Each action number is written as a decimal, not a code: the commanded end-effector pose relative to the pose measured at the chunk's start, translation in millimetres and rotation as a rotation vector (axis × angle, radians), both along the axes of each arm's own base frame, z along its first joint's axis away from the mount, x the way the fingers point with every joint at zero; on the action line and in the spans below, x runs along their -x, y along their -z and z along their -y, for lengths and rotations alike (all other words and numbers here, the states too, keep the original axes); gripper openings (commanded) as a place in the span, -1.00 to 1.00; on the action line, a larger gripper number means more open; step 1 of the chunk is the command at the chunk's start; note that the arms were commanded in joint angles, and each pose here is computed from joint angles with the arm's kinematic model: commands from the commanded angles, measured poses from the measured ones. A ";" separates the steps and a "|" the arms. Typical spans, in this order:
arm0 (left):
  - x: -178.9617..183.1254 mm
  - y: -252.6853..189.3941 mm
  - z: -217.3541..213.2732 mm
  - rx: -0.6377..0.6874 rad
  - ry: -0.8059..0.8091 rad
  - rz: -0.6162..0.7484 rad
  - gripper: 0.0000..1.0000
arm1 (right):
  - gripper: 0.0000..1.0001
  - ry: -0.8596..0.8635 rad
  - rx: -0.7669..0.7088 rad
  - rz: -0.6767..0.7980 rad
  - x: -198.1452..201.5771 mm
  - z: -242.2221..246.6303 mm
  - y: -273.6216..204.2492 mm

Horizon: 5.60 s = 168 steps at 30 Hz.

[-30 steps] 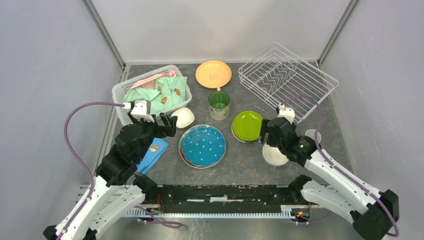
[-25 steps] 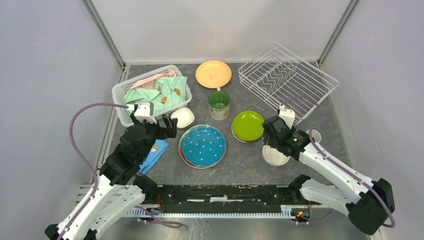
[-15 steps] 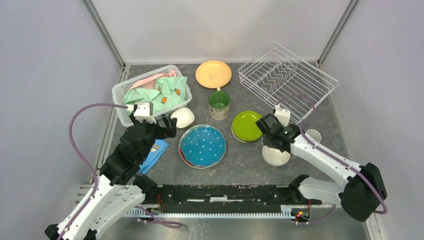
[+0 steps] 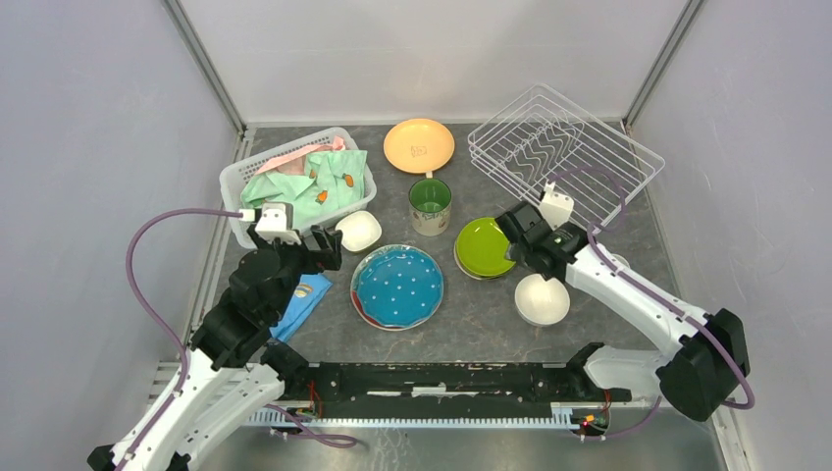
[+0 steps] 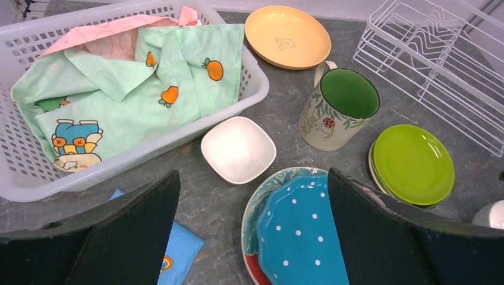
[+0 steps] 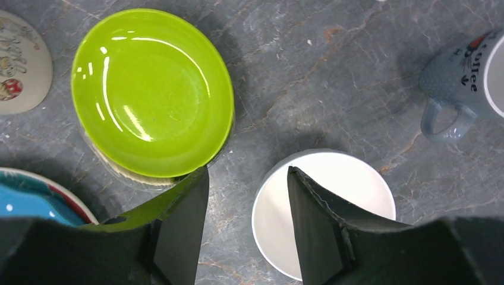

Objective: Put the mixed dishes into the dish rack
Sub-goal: Pick up the plate at the center of the board.

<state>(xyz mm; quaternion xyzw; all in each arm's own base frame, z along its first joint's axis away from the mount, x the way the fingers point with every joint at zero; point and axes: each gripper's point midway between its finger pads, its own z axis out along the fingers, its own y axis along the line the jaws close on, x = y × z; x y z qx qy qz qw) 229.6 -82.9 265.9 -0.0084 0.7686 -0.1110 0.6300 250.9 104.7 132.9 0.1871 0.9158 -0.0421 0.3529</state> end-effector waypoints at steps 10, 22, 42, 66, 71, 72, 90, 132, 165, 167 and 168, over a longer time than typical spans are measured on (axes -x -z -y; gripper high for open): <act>-2.1 -5.9 -6.4 -0.043 -0.017 0.042 0.99 | 0.18 -0.126 0.099 0.175 -34.4 -1.4 -4.7; -2.3 -5.5 -6.0 -0.044 -0.016 0.040 0.99 | 0.31 -0.503 0.065 0.261 -71.9 -19.6 -2.2; -3.7 -4.0 -4.4 -0.048 -0.012 0.035 0.99 | 0.19 -0.616 -0.090 0.225 -72.0 -7.0 30.4; -1.9 -3.2 -3.5 -0.043 -0.003 0.033 0.99 | -0.07 -0.660 -0.123 0.196 -68.1 -14.2 46.5; -2.8 -0.8 -0.3 -0.047 0.009 0.023 0.99 | -0.03 -0.642 -0.128 0.182 -66.1 -12.5 51.0; -2.8 -0.7 -0.7 -0.048 0.008 0.022 0.99 | -0.03 -0.642 -0.128 0.176 -66.0 -12.7 52.1; 1.5 -8.3 -7.7 -0.026 -0.013 0.058 0.99 | 0.04 -0.711 -0.161 0.203 -69.1 -25.1 42.5; 1.2 -7.5 -7.7 -0.030 -0.013 0.056 0.99 | -0.16 -0.621 -0.054 0.128 -86.0 2.8 82.1; 0.2 -4.5 -4.2 -0.033 0.000 0.046 0.99 | -0.99 -0.590 -0.065 0.146 -76.1 6.8 40.2; 0.1 -3.7 -4.2 -0.034 0.001 0.044 0.99 | -1.00 -0.586 -0.068 0.154 -76.6 6.6 37.1; 0.1 -3.4 -4.2 -0.035 0.000 0.044 0.99 | -1.00 -0.582 -0.068 0.159 -76.8 6.8 35.1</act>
